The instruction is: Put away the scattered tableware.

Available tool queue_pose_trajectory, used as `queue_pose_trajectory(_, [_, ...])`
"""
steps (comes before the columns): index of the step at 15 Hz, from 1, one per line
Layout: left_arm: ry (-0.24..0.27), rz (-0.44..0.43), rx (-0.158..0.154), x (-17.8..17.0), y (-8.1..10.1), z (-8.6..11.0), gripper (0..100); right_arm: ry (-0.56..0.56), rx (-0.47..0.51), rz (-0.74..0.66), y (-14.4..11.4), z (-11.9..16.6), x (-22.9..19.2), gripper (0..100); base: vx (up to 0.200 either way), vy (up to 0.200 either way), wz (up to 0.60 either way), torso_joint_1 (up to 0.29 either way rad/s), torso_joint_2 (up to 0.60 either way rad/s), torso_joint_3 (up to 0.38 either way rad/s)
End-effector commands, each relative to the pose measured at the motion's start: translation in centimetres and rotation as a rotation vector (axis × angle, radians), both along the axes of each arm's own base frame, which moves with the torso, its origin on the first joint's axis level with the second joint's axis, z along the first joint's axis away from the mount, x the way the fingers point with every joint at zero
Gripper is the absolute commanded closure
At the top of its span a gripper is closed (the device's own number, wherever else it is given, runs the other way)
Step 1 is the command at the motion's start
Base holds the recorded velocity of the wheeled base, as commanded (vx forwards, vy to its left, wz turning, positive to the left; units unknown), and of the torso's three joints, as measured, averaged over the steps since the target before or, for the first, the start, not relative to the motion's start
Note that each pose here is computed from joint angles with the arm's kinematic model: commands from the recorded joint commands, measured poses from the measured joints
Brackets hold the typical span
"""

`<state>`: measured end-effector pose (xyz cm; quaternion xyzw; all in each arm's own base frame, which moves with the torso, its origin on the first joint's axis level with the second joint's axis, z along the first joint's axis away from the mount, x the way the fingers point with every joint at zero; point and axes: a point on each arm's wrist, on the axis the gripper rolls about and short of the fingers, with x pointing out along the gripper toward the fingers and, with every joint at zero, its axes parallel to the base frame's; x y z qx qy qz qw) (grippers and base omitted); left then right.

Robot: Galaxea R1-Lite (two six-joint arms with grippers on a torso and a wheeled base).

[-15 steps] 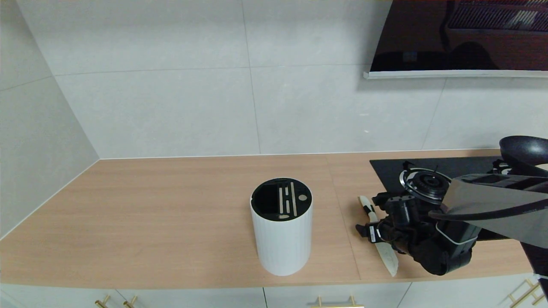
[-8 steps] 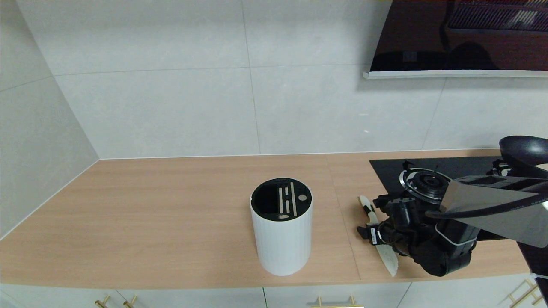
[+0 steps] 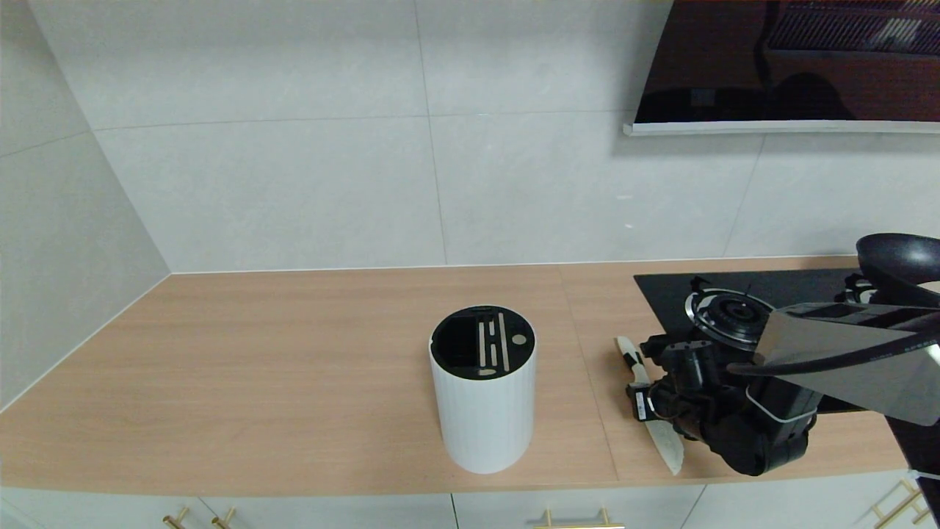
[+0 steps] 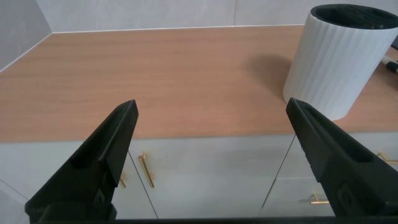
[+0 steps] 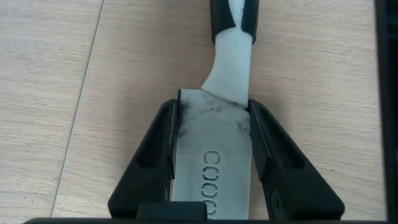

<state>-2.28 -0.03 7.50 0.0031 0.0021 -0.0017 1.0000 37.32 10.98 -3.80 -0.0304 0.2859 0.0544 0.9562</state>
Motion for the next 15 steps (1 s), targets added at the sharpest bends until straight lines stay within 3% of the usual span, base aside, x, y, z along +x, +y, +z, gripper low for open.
queue_pose_trajectory(1, [0.0,0.0,0.0,0.0,0.0,0.0,0,-0.005,0.001,-0.001,0.0,0.2,0.0,100,0.0,0.0,0.0,0.0,0.0,0.0])
queue_pose_trajectory(4, [0.0,0.0,0.0,0.0,0.0,0.0,0,-0.046,0.004,-0.015,-0.1,2.0,0.0,100,0.0,0.0,0.0,0.0,0.0,0.0])
queue_pose_trajectory(8, [0.0,0.0,0.006,0.0,0.0,0.0,0,-0.126,0.029,0.004,0.3,6.5,-1.4,100,0.0,0.0,0.0,0.0,0.0,0.0])
queue_pose_trajectory(10, [0.0,0.0,0.025,0.0,0.0,0.0,0,-0.175,0.048,0.035,1.1,9.1,-2.9,100,0.0,0.0,0.0,0.0,0.0,0.0])
queue_pose_trajectory(14, [-0.001,-0.007,0.032,0.0,0.0,0.0,0,-0.188,0.05,0.057,1.4,10.0,-4.1,100,0.0,0.0,0.0,0.0,0.0,0.0])
queue_pose_trajectory(15, [0.0,-0.014,0.055,0.0,0.0,0.0,0,-0.179,0.031,0.067,1.2,9.9,-4.5,100,0.0,0.0,0.0,0.0,0.0,0.0])
